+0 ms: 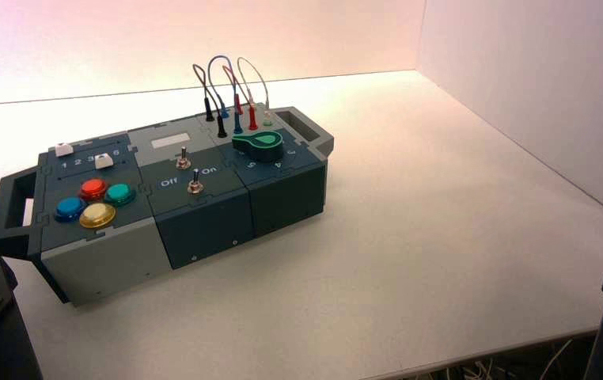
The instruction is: Close both grippers.
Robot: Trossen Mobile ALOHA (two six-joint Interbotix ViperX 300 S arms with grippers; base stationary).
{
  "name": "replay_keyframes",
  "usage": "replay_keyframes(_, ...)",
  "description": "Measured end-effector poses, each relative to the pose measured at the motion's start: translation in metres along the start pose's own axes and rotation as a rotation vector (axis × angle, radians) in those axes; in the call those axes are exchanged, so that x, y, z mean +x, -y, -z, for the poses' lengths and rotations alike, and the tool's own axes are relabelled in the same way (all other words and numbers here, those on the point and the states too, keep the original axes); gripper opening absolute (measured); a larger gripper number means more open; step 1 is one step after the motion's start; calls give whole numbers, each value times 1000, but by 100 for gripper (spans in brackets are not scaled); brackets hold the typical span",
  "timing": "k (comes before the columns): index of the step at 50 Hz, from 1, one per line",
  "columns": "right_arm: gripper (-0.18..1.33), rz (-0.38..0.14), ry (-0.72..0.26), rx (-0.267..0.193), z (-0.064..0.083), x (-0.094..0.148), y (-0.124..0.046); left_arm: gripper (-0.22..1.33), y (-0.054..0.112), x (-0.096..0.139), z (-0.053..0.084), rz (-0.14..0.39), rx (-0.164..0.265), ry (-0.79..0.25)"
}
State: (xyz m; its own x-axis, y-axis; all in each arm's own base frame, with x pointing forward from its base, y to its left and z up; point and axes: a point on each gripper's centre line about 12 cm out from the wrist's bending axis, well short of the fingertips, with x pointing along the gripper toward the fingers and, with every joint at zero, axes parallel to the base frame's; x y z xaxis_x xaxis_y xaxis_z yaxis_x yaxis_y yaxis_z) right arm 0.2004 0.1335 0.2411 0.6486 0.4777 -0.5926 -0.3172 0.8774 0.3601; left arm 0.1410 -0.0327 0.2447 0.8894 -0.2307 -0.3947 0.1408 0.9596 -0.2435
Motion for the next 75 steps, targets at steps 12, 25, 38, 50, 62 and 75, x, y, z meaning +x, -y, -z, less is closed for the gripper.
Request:
replay_keyframes(12, 72, -8, -4, 29, 0, -1, -1, 24, 2, -11, -4, 14, -9, 61)
replay_keyframes(25, -14, -26, 23, 45, -2, -7, -3, -18, 3, -17, -2, 21, -2, 64)
replay_keyframes(38, -14, -38, 35, 59, -4, -11, -5, -18, 1, -8, 4, 7, -4, -3)
replay_keyframes(50, -14, -41, 45, 61, -5, -11, -5, -18, 0, -6, 5, 4, -5, -22)
replay_keyframes(62, -14, -43, 46, 62, -5, -11, -6, -18, 0, -6, 7, 4, -6, -38)
replay_keyframes(75, -14, -41, 47, 61, -6, -11, -5, -18, 1, -6, 7, 9, -15, -40)
